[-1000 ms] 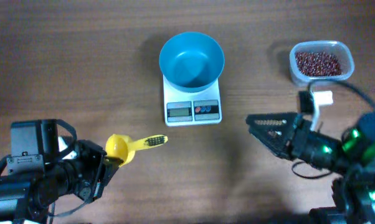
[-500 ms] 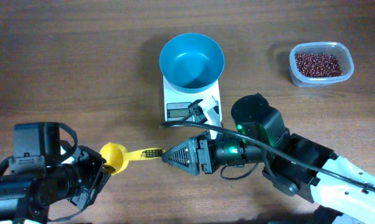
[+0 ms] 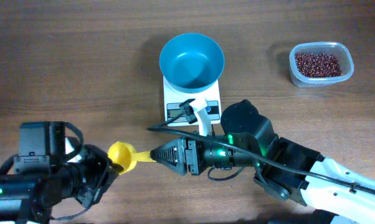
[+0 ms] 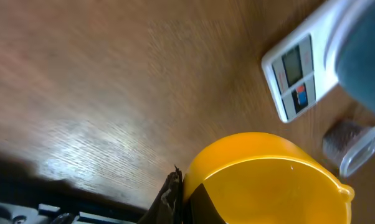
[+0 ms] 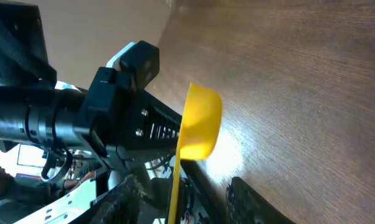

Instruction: Scoop item into bowl and weigh 50g on scale

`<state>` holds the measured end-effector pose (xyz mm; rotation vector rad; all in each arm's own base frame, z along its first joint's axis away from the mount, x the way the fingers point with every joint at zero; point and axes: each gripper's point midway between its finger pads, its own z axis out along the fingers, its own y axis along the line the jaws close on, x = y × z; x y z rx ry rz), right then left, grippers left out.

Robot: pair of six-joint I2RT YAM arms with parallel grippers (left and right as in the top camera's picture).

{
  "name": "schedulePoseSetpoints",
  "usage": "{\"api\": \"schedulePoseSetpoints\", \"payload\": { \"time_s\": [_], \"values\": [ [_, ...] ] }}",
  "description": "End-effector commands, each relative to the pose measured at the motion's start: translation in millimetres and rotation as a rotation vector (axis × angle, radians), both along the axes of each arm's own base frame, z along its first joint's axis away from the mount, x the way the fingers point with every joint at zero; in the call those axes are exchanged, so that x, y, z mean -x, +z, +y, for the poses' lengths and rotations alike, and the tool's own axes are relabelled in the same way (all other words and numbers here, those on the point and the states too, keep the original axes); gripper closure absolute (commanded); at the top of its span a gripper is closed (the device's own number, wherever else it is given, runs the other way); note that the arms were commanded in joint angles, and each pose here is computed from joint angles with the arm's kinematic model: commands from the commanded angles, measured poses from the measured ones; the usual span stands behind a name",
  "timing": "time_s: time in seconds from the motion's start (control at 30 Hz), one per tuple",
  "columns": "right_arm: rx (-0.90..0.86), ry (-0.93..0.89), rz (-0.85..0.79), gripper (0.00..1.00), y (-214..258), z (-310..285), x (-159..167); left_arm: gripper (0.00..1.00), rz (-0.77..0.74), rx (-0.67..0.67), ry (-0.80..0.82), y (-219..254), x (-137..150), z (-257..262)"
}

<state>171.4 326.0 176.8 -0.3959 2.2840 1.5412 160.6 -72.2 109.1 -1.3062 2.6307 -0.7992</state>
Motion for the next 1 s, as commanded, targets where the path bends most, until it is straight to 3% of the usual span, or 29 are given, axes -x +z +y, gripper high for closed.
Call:
{"api": "schedulePoseSetpoints", "payload": {
  "time_s": [0.0, 0.3, 0.5, 0.97],
  "values": [
    [-0.006, -0.009, -0.024, 0.55, 6, 4, -3, 1.0, -0.062, 0.003, -0.1, 4, -5, -16],
    [0.003, -0.009, -0.015, 0.66, 4, 3, -2, 1.0, 0.029, 0.002, 0.0, -5, -7, -19],
    [0.02, 0.005, 0.007, 0.66, -2, 2, 1, 1.0, 0.161, -0.016, -0.018, -28, -6, -22],
    [0.077, 0.001, 0.043, 0.75, -23, 2, 0, 1.0, 0.069, -0.035, -0.151, -26, -15, -39]
  ]
}}
